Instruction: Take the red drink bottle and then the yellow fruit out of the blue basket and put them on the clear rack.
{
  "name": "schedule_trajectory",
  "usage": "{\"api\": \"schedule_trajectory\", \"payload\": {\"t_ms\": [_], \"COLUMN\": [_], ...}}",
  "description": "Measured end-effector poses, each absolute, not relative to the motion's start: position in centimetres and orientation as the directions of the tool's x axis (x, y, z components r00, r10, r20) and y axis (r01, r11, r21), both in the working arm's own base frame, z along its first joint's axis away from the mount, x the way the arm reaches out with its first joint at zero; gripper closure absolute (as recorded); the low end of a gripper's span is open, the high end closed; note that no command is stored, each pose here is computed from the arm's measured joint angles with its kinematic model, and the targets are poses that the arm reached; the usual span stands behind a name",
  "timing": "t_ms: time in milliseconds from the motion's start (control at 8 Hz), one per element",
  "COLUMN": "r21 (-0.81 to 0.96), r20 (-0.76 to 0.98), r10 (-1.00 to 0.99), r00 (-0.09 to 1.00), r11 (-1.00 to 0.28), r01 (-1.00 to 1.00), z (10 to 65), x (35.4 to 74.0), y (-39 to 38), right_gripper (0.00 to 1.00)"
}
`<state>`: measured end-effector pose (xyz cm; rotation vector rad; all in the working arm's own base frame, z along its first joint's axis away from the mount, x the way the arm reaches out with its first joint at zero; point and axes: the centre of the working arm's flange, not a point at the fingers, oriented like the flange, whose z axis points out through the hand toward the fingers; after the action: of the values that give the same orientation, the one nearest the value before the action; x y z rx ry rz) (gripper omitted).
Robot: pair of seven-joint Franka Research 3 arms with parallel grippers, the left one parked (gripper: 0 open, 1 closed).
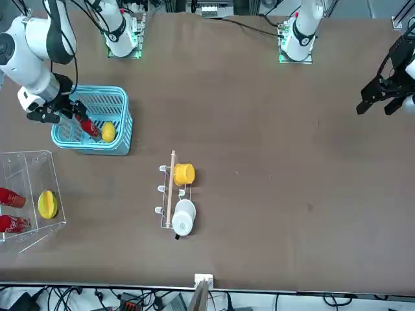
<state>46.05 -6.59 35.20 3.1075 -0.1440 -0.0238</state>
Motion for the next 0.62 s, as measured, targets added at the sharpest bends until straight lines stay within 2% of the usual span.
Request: {"api": "schedule_trajectory", "payload": {"t_ms": [125, 625], "r21": [0.032, 0.032], "r20": [-0.017, -0.022], "r10": [-0.092, -0.091], "r00": [0.996, 0.996], "r11": [-0.995, -0.995], "r01": [-0.092, -0.091], "z": [34.88, 34.57], "x": [46.12, 46.14], "y": [-6.59, -6.59], "right_gripper": [0.2, 0.34]}}
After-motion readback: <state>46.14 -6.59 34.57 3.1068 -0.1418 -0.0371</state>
